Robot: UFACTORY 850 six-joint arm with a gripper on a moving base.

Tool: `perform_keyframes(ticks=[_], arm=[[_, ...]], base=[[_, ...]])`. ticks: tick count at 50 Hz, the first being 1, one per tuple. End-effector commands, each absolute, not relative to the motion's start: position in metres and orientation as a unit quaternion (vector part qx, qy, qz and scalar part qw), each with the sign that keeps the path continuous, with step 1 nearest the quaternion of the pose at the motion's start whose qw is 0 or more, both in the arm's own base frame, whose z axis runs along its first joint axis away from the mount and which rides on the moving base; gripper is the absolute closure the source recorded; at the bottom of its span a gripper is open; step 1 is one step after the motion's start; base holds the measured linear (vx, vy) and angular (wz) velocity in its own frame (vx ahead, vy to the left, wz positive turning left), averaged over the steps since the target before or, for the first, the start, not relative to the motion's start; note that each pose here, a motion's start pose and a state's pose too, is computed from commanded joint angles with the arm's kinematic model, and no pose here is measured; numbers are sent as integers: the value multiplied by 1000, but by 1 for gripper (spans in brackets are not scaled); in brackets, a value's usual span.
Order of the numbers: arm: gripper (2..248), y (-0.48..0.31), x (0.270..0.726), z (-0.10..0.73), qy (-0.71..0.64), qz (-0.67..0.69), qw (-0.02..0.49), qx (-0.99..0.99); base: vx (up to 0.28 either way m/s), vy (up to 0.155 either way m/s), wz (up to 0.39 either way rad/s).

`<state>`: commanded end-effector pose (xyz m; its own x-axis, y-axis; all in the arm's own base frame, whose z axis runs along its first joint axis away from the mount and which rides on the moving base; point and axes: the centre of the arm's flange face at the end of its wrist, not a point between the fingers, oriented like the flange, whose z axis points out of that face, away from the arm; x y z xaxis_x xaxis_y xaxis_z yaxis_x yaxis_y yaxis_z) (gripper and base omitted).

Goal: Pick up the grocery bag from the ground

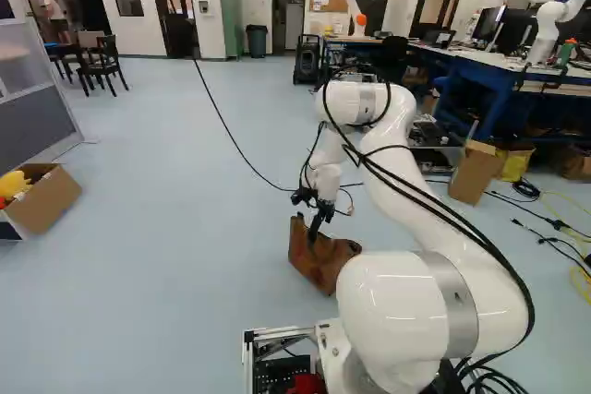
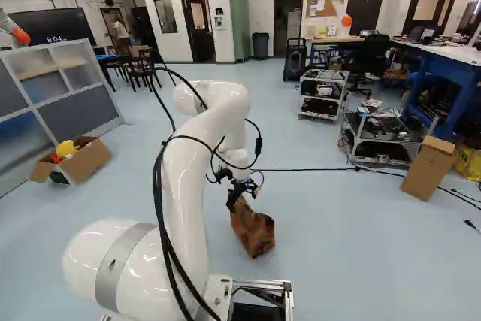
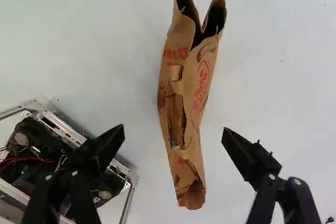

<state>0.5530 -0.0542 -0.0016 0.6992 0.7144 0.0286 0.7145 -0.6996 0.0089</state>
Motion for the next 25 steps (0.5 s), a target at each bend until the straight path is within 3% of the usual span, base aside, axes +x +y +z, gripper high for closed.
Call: perform_keyframes(ticks=[25], arm=[[3, -54, 556, -40, -388, -8, 5, -922]], base=[[0, 0, 0]])
